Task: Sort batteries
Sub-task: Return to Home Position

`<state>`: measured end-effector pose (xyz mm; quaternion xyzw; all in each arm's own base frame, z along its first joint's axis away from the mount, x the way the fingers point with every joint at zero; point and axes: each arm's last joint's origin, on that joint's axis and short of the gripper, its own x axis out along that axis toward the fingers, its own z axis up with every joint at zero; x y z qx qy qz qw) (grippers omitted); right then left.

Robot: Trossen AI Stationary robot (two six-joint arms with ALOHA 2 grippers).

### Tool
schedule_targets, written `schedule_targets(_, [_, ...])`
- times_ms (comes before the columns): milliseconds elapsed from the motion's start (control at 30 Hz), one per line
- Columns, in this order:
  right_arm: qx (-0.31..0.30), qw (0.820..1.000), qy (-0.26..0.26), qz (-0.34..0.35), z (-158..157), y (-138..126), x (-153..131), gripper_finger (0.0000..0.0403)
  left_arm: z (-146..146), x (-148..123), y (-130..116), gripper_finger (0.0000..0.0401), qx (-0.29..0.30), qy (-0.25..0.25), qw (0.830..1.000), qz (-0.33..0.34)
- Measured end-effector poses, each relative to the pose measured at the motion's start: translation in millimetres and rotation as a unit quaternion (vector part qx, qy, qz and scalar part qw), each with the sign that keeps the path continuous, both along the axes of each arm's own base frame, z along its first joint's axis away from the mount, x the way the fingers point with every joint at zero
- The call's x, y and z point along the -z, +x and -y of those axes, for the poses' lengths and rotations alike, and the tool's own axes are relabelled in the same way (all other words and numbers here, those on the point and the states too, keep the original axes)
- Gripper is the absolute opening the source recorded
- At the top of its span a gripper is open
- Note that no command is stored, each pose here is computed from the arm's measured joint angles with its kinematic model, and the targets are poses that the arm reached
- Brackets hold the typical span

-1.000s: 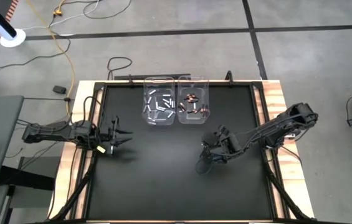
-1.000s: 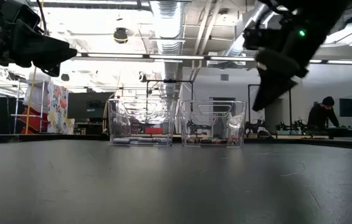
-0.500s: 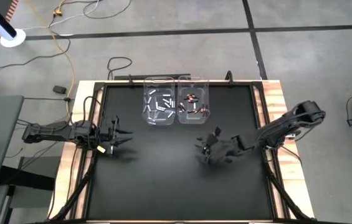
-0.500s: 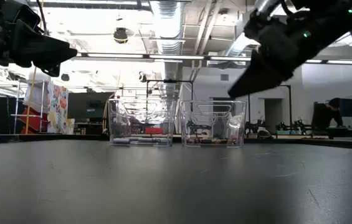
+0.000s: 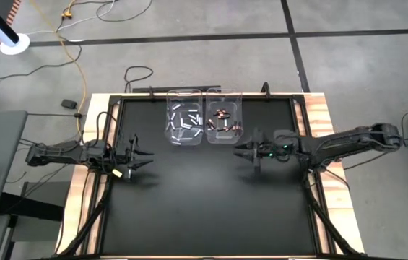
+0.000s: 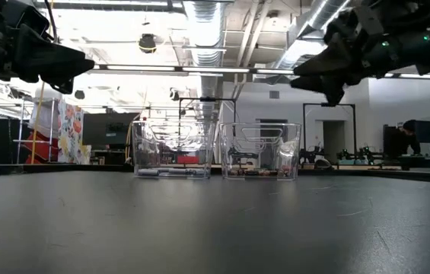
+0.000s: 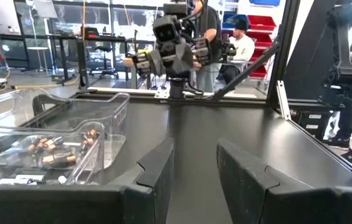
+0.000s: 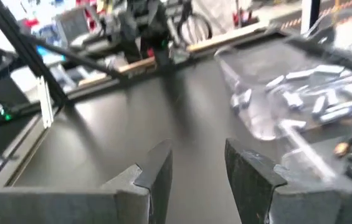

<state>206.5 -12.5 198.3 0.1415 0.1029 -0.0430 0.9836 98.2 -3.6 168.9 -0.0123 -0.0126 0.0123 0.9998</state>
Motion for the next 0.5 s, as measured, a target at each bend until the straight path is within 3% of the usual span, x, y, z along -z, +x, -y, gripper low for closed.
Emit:
schedule_targets(300, [0.015, 0.999, -0.01, 0.048, 4, -35, 3, 0.0164, 0, 0, 0, 0.0118, 0.0, 0.0, 1.0, 0.0])
schedule_targets(500, [0.017, 0.997, 0.049, 0.063, 0, -52, 19, 0.0164, 0, 0, 0, 0.0118, 0.0, 0.0, 1.0, 0.0])
